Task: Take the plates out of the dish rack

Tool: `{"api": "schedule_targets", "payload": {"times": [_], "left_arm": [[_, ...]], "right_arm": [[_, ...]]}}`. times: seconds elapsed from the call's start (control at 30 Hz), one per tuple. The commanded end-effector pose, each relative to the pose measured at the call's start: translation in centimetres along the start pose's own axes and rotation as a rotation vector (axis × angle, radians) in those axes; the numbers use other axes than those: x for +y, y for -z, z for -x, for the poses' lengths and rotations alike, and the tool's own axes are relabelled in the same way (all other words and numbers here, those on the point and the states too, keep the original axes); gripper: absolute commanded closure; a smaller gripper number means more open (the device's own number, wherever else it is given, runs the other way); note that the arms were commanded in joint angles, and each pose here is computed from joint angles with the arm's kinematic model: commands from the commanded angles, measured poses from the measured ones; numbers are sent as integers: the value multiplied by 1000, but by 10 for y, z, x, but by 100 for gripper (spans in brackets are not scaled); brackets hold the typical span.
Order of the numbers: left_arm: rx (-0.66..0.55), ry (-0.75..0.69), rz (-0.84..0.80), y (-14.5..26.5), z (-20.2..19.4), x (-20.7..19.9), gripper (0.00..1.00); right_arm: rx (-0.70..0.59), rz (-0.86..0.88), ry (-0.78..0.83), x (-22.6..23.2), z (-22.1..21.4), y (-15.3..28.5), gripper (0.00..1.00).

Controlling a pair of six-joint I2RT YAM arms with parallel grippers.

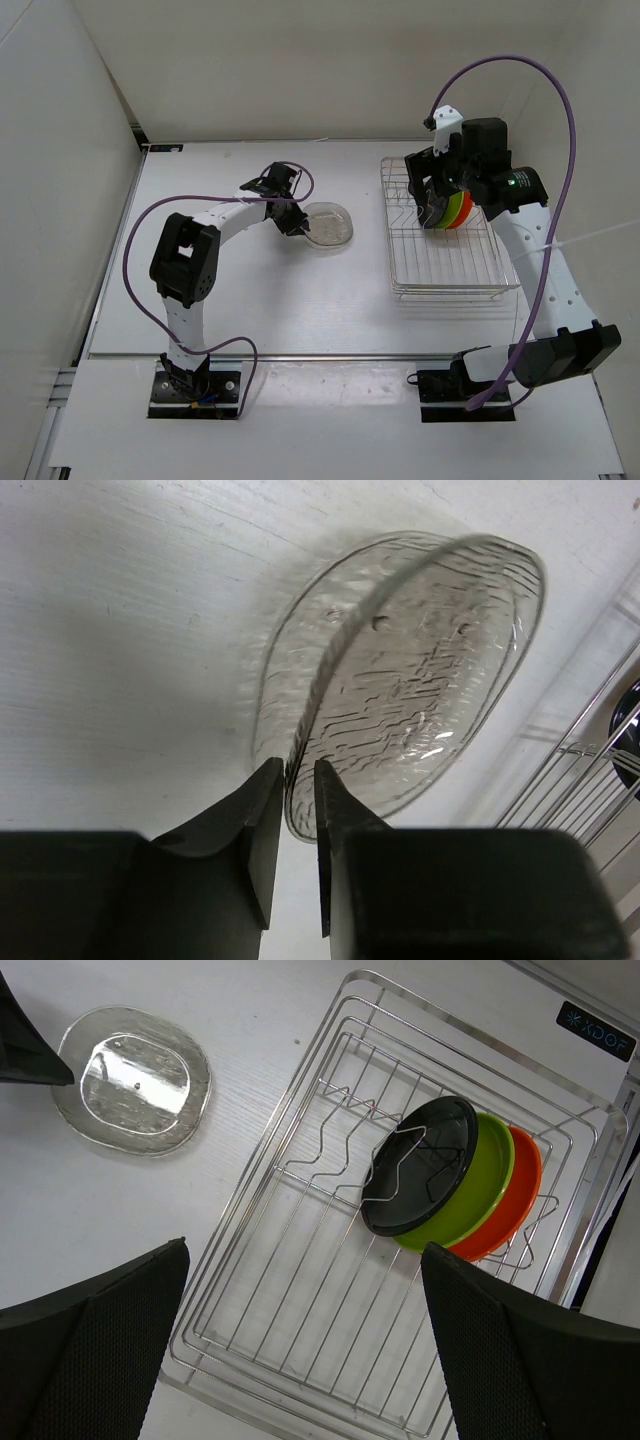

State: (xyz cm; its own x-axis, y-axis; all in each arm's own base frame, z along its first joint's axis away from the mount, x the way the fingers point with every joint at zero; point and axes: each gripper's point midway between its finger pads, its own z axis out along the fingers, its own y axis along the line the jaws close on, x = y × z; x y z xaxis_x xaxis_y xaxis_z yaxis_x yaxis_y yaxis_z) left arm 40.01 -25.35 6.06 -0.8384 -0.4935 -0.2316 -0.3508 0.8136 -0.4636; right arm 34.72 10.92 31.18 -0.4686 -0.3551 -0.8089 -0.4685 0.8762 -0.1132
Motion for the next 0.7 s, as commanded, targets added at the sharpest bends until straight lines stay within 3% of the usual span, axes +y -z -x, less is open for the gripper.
{"api": "schedule_targets", "payload": {"times": [0.0,0.47,0.5,0.53,0.67], "left_arm": [[-38,-10,-46,17,9,-14,70],[-97,-68,-66,33,21,-22,68],[-136,-83,-63,39,29,-24,65],[-164,-100,-64,48,35,-26,50],[-306,-216,-61,87,64,-37,20]], "right_arm": [[-56,-3,11,0,10,12,0],[-58,6,11,2,11,12,0],[-45,-8,5,-3,6,10,0],[-50,-29,-1,-9,7,11,0],[2,-116,-50,-38,-9,-3,0]]}}
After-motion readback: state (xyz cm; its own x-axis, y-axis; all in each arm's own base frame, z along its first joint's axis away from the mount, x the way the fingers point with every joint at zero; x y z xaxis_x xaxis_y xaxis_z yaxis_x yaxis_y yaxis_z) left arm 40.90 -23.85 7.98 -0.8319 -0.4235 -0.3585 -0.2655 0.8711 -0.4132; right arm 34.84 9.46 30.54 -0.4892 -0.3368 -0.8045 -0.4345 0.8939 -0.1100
